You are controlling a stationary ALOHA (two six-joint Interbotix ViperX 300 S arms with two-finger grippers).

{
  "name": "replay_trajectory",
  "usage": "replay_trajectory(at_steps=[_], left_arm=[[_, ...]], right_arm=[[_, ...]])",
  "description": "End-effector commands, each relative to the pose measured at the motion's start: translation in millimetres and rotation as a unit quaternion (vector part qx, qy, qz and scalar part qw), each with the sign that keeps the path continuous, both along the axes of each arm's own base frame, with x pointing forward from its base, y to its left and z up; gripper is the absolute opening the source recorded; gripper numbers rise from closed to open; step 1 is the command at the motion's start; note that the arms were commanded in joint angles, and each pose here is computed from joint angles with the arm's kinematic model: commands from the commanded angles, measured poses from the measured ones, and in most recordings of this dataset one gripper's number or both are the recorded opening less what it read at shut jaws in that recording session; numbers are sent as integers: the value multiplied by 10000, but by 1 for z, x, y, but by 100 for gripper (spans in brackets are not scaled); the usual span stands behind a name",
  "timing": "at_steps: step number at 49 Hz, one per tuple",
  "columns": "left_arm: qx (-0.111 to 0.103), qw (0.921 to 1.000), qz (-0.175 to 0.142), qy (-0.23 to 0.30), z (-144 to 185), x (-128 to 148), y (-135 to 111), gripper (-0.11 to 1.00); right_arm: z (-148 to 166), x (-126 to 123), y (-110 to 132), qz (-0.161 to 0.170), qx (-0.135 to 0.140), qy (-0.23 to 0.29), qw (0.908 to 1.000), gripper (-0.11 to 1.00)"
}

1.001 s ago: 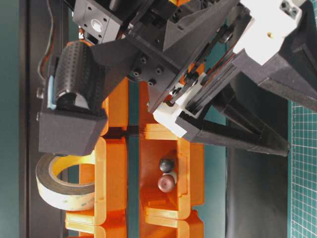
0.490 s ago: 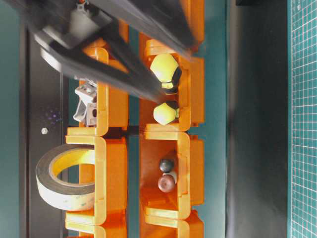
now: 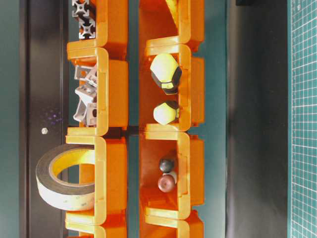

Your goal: Pick corner brachets from container rack with right arm.

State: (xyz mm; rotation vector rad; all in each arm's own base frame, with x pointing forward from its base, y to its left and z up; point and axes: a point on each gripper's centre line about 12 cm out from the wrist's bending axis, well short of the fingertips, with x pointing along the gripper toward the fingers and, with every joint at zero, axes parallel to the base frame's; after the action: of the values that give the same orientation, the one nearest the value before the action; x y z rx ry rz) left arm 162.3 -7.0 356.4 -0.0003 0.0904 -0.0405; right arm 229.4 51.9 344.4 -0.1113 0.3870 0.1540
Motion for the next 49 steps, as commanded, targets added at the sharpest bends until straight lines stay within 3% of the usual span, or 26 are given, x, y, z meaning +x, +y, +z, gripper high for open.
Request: replay_trajectory(at_steps=[1,7,16,49], left_arm=[[32,10000,-5,29,0,0,0,0],[23,10000,-11,7,-1,-3,0,0],[25,10000,-11,-86,2,-8,0,0],[28,10000,-12,-9,1,-10,0,0]], right_arm=[[11,-23,-9,-32,105,-378,9992,75],[14,-48,-17,-73,205,-664,9976,71],[6,-69,-27,-225,247,-682,9971,71],[2,-77,-35,-414,260,-701,9963,71]])
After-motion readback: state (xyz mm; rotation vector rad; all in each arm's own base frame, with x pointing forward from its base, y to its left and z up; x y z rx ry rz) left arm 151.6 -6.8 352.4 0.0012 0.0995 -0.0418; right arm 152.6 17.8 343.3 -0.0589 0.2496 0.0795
